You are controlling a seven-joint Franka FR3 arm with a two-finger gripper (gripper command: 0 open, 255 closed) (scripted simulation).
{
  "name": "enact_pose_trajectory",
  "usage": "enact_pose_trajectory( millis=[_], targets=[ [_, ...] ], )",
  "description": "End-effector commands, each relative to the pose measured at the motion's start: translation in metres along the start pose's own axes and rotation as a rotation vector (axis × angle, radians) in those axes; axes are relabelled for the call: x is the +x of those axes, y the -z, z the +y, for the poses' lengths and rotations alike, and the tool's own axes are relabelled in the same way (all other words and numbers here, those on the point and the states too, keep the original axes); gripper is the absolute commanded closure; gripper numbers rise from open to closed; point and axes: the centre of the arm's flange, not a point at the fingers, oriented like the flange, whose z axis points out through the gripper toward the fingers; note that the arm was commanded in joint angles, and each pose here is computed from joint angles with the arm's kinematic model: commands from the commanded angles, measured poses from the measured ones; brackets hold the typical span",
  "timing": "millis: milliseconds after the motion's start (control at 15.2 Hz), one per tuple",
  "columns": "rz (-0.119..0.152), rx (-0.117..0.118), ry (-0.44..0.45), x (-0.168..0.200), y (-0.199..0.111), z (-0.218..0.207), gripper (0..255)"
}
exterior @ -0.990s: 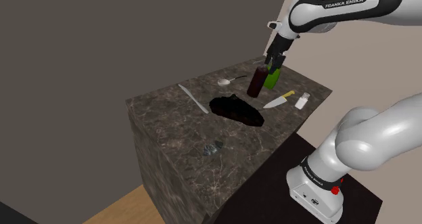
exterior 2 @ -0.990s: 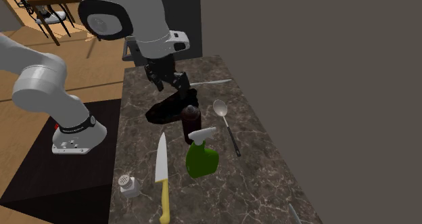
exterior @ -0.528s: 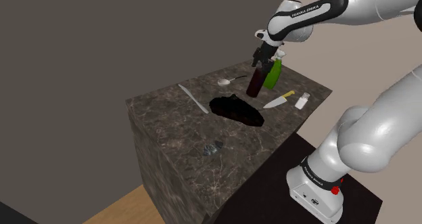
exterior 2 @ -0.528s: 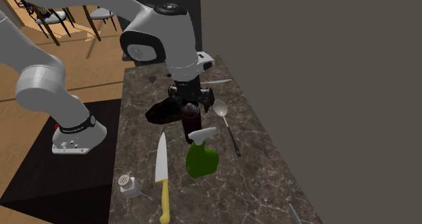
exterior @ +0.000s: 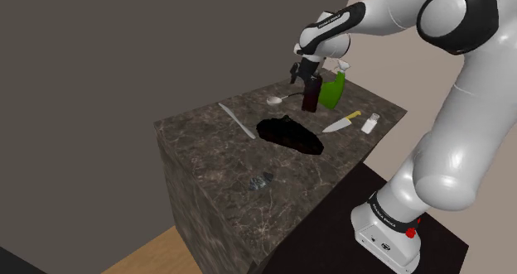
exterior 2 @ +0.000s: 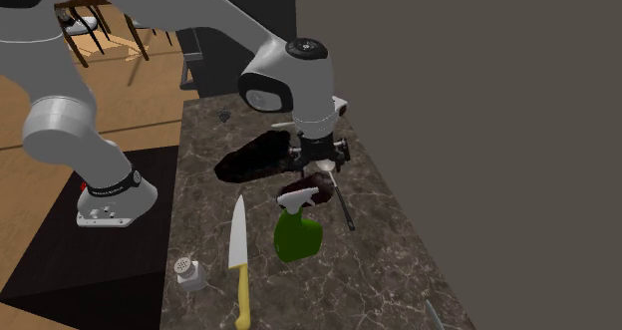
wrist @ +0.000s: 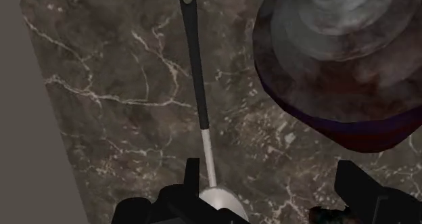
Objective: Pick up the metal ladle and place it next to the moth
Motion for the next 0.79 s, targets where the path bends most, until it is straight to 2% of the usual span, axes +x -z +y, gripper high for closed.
enact_pose_trajectory(
  millis=[0, 132, 726],
  targets=[
    [0.003, -0.003, 0.087, 0.004, -0.020, 0.019, 0],
    [0.005, -0.005, 0.161, 0.008, -0.036, 0.036, 0],
    [0.005, -0.005, 0.161, 0.009, -0.076, 0.037, 0]
  ],
)
